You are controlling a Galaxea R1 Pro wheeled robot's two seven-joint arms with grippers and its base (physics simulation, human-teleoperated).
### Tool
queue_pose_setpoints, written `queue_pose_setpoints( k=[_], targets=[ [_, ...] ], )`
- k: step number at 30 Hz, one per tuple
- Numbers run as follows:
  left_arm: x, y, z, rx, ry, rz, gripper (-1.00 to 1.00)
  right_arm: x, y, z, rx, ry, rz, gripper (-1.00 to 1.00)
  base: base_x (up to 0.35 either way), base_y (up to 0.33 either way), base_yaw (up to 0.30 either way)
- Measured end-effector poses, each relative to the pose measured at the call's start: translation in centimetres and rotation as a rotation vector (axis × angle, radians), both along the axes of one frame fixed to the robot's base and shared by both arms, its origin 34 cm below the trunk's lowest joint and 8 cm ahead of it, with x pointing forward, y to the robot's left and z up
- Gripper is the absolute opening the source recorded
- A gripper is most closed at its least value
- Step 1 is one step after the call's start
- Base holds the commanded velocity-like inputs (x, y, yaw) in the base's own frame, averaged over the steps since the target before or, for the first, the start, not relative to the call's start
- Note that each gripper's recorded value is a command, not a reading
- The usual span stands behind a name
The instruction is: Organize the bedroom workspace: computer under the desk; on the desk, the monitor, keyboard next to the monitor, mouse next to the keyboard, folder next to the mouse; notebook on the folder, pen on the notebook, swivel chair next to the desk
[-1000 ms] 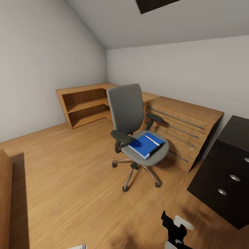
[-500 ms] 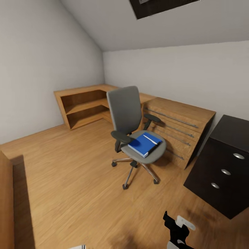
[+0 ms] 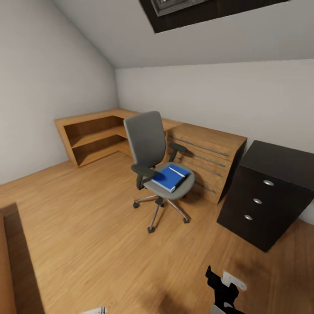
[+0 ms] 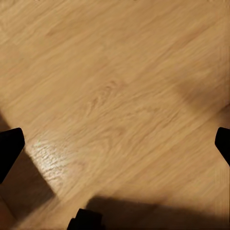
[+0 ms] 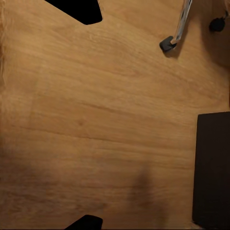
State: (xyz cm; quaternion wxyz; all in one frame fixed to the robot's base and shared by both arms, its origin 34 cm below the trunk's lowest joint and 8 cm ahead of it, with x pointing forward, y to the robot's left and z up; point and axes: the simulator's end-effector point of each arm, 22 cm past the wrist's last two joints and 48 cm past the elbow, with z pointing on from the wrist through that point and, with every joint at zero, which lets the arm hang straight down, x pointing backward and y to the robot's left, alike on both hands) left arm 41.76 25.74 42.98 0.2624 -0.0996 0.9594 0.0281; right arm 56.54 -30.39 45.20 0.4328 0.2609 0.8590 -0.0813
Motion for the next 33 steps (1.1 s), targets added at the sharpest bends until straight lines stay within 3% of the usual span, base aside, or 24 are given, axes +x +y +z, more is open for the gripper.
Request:
queue_pose_setpoints(
  k=[7, 16, 26, 33],
  targets=[
    [1.1, 1.8, 1.9, 0.008, -0.019, 0.055, 1.0, 0.0, 0.6, 1.6, -0.014, -0.005, 0.036, 1.0, -0.289, 0.126, -0.175],
    [1.8, 2.3, 3.9, 0.013, -0.035, 0.065, 1.0, 0.2, 2.1, 4.2, -0.052, -0.062, 0.106, 1.0, -0.061, 0.028, -0.119],
    [2.5, 3.1, 4.5, 0.018, -0.056, 0.086, 1.0, 0.0, 2.2, 4.7, -0.057, -0.073, 0.112, 1.0, -0.003, 0.001, -0.101],
    [2.5, 3.6, 4.6, 0.021, -0.06, 0.097, 1.0, -1.7, 2.0, 4.0, -0.059, -0.054, 0.112, 1.0, 0.0, 0.0, -0.1]
  ],
)
